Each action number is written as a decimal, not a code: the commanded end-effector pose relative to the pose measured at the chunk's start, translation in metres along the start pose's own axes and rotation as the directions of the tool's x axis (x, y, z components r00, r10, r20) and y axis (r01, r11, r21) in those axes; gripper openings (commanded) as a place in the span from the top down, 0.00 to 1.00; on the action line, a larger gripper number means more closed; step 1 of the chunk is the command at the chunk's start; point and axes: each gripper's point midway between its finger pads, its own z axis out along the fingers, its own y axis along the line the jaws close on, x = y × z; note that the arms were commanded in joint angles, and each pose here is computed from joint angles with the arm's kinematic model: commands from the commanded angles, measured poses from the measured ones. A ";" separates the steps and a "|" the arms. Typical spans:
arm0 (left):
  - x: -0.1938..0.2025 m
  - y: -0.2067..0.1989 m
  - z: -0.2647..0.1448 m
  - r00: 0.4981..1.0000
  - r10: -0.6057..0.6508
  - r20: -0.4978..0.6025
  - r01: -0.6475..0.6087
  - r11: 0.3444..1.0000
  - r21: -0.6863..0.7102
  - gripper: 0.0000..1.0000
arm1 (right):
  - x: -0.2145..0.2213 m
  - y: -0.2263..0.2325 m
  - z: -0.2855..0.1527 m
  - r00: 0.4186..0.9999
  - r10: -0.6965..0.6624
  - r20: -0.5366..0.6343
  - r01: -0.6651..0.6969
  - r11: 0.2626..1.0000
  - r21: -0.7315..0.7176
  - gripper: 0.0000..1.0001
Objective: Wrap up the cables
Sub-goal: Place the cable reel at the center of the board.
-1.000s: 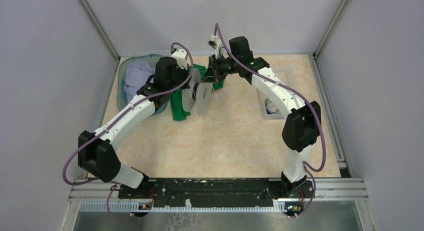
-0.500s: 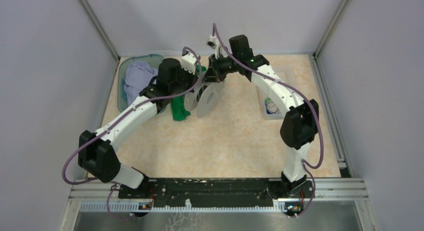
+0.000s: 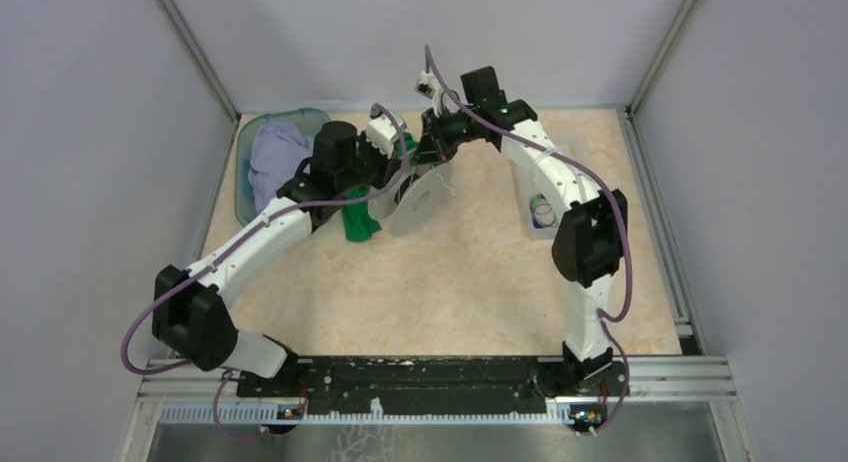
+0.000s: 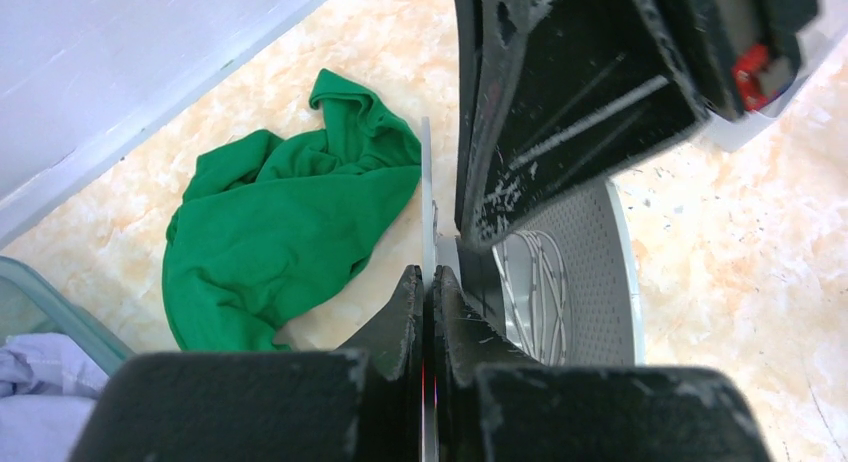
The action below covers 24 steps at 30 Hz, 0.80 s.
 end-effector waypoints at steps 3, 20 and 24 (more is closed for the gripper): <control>-0.018 -0.018 -0.012 0.996 0.060 0.066 -0.067 0.993 0.098 1.00 | -0.025 -0.018 -0.023 0.983 -0.181 0.033 0.182 0.983 -0.008 1.00; -0.020 -0.033 -0.024 0.994 0.071 0.084 -0.088 0.972 0.217 1.00 | 0.016 -0.034 -0.033 0.906 -0.400 -0.137 0.395 0.916 -0.066 1.00; -0.021 -0.036 -0.026 0.994 0.057 0.089 -0.078 0.966 0.248 1.00 | 0.019 -0.038 -0.036 0.905 -0.402 -0.142 0.397 0.916 -0.062 0.99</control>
